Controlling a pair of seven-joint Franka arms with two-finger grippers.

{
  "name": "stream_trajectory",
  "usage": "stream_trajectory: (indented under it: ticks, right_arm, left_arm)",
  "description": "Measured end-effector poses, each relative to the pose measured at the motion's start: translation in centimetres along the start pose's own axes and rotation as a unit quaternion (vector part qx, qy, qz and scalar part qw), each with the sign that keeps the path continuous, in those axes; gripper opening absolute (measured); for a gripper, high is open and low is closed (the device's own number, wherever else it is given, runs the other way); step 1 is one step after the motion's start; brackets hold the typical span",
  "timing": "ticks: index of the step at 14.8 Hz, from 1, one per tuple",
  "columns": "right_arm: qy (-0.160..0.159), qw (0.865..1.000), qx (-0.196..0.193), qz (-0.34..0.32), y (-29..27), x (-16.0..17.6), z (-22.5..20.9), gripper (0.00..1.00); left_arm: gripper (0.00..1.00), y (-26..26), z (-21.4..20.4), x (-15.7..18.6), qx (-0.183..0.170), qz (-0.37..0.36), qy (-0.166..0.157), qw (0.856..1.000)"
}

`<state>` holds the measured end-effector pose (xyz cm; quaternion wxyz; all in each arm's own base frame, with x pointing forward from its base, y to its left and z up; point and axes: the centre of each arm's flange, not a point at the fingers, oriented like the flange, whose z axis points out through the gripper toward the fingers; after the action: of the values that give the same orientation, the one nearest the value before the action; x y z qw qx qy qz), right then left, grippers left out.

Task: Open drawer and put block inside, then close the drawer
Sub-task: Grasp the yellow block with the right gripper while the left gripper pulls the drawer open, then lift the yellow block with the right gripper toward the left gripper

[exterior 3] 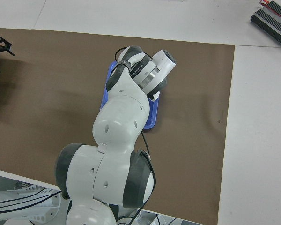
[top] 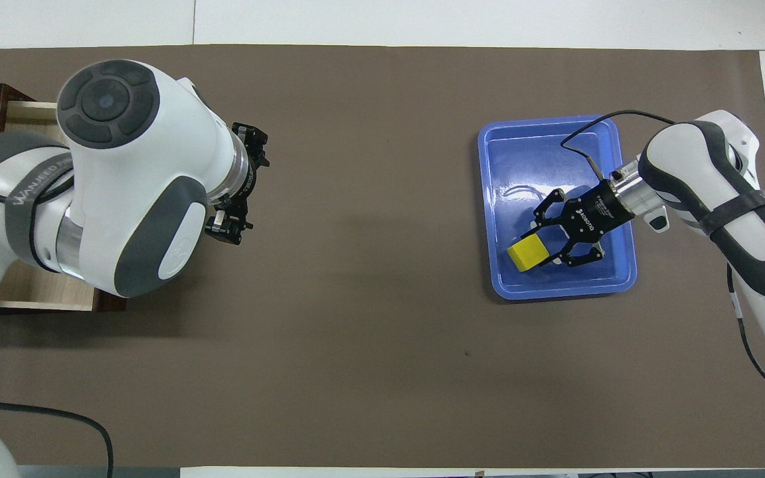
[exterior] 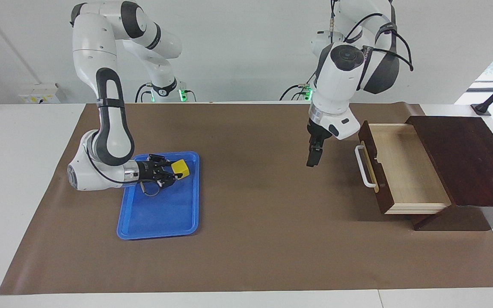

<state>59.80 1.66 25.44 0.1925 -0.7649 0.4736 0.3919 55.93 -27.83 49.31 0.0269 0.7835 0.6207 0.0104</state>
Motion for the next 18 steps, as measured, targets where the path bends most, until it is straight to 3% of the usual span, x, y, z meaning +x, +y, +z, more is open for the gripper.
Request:
stream_trajectory:
  ticks: [3, 8, 11, 15, 18]
  right_arm:
    - [0.014, 1.000, 0.017, -0.001, -1.1, -1.7, -2.1, 0.56]
    - [0.029, 0.995, 0.096, 0.020, -6.1, -11.8, -6.7, 0.56]
    - [0.043, 0.985, 0.152, 0.070, -10.9, -20.4, -2.8, 0.56]
    - [0.047, 0.973, 0.197, 0.106, -13.9, -26.0, 2.2, 0.56]
    - [0.046, 0.971, 0.207, 0.112, -14.7, -28.3, 4.9, 0.56]
  left_arm:
    - [1.00, 0.5, 1.6, 0.3, -0.006, -0.067, -0.003, 0.998]
    - [1.00, 0.8, 2.0, 0.4, -0.011, -0.095, -0.005, 0.995]
    - [1.00, 1.0, 2.4, 0.3, -0.012, -0.117, -0.009, 0.993]
    - [1.00, 1.2, 4.0, -4.4, -0.008, -0.157, -0.022, 0.987]
    - [1.00, 1.8, 5.1, -7.2, -0.016, -0.176, -0.034, 0.984]
